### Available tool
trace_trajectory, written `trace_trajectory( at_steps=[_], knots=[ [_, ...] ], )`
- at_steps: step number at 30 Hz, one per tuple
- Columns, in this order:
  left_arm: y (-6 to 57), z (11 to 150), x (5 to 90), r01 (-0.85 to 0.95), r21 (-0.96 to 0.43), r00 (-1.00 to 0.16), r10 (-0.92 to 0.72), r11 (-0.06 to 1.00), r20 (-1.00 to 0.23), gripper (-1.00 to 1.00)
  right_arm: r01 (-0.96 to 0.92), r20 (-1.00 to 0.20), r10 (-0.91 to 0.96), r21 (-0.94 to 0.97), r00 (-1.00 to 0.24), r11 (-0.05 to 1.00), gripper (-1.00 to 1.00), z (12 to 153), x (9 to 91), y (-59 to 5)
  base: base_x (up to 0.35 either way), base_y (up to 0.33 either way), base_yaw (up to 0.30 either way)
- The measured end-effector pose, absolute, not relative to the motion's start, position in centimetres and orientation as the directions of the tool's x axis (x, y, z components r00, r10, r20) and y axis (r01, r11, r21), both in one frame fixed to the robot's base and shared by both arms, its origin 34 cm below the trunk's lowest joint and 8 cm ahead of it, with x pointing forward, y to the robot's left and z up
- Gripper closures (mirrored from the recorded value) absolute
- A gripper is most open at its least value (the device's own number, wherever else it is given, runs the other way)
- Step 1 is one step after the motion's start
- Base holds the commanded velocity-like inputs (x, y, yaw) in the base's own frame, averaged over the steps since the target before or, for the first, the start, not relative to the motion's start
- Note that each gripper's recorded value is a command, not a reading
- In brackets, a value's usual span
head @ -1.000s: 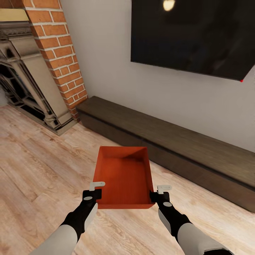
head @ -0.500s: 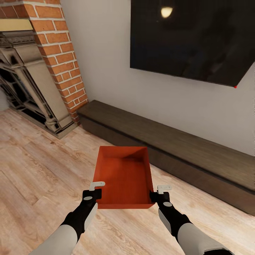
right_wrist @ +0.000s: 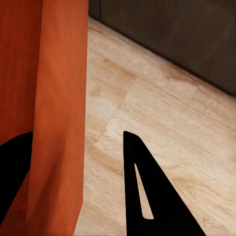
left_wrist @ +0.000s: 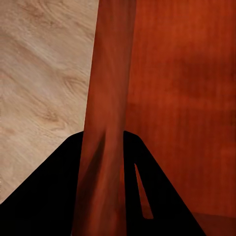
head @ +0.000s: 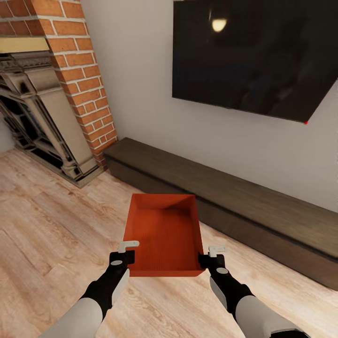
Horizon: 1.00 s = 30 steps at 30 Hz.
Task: Move the two storage containers from the living room to the garage. In the garage, place one container on the floor and stack the other container on top of it (either order is fine).
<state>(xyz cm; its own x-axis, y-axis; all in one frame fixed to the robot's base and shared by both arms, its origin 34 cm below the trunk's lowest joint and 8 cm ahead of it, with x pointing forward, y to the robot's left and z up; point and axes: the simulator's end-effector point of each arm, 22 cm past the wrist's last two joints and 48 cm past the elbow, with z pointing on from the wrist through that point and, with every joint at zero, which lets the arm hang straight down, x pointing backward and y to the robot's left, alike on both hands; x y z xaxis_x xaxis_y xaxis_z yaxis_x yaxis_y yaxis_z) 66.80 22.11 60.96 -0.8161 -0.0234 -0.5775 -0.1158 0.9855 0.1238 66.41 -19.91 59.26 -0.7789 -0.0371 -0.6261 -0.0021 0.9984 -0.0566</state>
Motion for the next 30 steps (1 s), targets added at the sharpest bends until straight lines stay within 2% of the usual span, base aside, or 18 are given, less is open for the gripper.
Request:
trace_trajectory(
  at_steps=[30],
  knots=[
    [22.1, 64.3, 68.1, -0.123, 0.118, -0.787, -0.025, 0.985, -0.616, 1.0, 0.001, -0.663, -0.036, -0.056, -0.748, 0.998, 1.0, 62.6, 67.7, -19.9, 0.0, 0.0, 0.0]
  ],
)
